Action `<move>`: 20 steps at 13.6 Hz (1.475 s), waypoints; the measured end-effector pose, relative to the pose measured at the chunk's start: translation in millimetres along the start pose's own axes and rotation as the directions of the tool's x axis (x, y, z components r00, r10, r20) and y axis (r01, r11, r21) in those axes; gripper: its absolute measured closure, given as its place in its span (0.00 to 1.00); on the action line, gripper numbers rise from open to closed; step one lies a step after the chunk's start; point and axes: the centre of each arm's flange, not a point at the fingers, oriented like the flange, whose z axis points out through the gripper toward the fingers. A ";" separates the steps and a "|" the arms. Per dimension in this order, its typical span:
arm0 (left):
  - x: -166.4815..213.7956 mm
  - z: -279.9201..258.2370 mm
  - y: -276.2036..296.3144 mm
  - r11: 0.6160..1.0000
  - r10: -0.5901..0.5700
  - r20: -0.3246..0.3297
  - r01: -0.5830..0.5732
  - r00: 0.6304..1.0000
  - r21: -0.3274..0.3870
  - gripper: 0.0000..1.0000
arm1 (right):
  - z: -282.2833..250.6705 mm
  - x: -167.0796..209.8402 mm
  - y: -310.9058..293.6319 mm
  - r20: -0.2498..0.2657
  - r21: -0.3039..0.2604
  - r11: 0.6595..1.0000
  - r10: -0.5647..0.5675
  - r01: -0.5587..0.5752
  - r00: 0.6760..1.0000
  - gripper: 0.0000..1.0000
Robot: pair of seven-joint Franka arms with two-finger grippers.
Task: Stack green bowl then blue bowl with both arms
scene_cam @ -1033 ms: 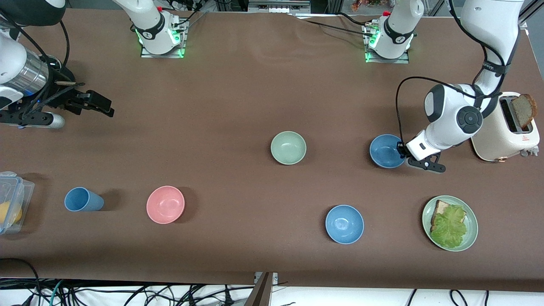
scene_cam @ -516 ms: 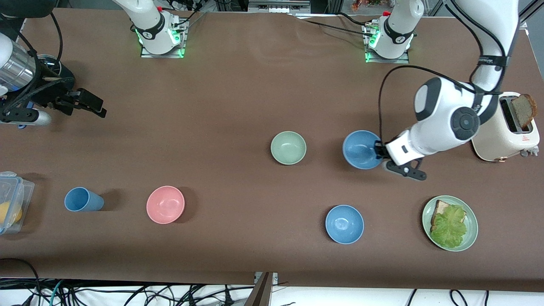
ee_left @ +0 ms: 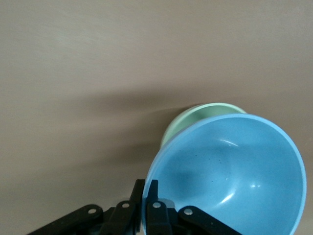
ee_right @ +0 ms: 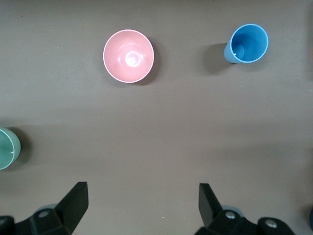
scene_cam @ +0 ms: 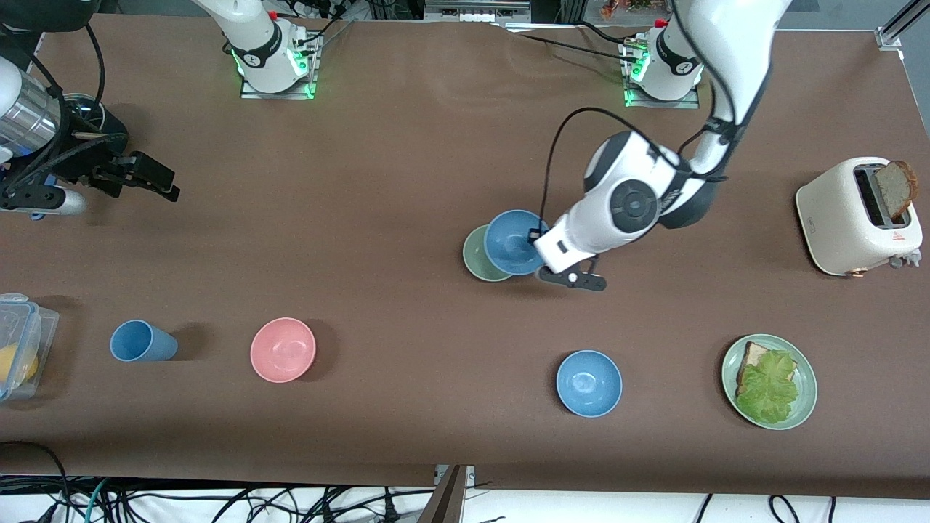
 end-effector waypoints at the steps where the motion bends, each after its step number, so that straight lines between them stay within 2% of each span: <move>1: 1.1 13.4 9.6 1.000 -0.016 0.007 0.016 1.000 -0.001 0.94 | 0.0 0.0 0.0 0.000 0.000 1.000 0.000 0.000 1.000 0.00; 5: 4.7 41.0 16.4 0.999 -0.044 0.023 0.044 0.999 0.001 0.94 | 0.1 0.1 0.2 0.000 -0.001 1.000 0.000 0.000 1.000 0.00; 8: 8.3 40.4 14.9 0.999 -0.050 0.004 0.050 0.999 -0.006 0.94 | 0.2 0.5 1.7 0.000 -0.002 1.000 0.003 -0.003 1.000 0.00; 9: 8.7 40.9 14.6 0.999 -0.051 0.003 0.051 0.999 -0.007 0.89 | 0.3 0.6 2.2 0.000 -0.002 1.000 0.004 -0.004 1.000 0.00; 14: 11.1 37.7 13.9 0.998 -0.056 -0.005 0.056 0.998 -0.009 0.40 | 1.0 1.0 2.6 0.001 -0.002 1.000 0.004 -0.004 1.000 0.00; 17: 14.2 3.0 6.1 0.998 -0.067 0.000 0.067 0.998 0.007 0.09 | 1.3 1.1 2.7 0.002 -0.002 1.000 0.005 -0.005 1.000 0.00; 18: 14.6 -22.0 -2.6 0.997 -0.080 -0.004 0.080 0.997 0.020 0.01 | 1.4 1.2 2.7 0.002 -0.002 1.000 0.005 -0.005 1.000 0.00; 20: 13.4 -82.5 -29.8 0.992 -0.116 -0.038 0.118 0.992 0.036 0.00 | 1.6 1.3 2.6 0.002 -0.003 1.000 0.005 -0.005 1.000 0.00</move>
